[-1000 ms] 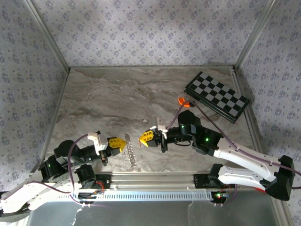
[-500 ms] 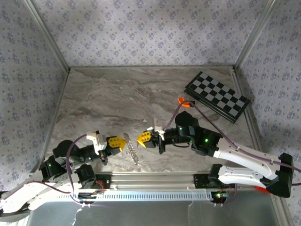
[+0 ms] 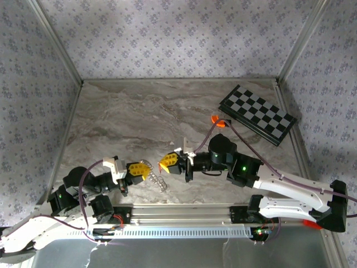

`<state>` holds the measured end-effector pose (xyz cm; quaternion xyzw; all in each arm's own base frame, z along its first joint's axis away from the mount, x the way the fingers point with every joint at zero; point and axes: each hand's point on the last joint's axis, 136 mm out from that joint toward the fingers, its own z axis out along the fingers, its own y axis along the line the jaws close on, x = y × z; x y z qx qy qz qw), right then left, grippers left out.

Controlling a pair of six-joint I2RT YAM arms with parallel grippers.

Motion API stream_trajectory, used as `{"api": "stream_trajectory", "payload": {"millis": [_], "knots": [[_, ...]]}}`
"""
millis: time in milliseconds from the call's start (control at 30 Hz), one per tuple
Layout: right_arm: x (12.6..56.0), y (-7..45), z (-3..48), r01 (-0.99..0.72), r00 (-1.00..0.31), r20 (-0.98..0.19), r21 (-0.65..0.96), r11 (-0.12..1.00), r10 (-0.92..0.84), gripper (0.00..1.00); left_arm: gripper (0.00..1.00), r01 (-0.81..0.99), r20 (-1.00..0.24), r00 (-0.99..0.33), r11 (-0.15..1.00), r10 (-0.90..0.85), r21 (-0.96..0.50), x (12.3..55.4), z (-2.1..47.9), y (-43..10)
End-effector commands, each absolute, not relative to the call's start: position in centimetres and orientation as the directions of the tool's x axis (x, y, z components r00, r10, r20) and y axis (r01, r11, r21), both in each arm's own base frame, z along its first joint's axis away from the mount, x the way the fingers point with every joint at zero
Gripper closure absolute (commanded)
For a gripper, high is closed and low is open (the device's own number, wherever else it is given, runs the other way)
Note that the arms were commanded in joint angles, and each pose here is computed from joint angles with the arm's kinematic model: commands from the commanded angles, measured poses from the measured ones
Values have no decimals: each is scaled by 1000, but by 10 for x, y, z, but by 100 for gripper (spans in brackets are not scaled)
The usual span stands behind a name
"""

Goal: Put the keys on the keyring

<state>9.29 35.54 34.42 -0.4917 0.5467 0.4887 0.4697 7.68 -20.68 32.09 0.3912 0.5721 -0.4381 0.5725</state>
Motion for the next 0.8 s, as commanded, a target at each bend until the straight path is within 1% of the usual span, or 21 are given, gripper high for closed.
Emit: {"api": "stream_trajectory", "payload": {"millis": [0,400,767], "knots": [[93,357,352,-995,-87,-995,85,42,-43,100,100,954,-993,8,299,-117,-27,73,340,-202],[87,364,350,-996,-86,-994,86,10,-62,100,100,953,-993,9,302,-118,-27,73,337,-201],[85,366,350,-997,-75,-995,75,8,-60,100,100,952,-993,11,306,-117,-25,74,337,-201]]}}
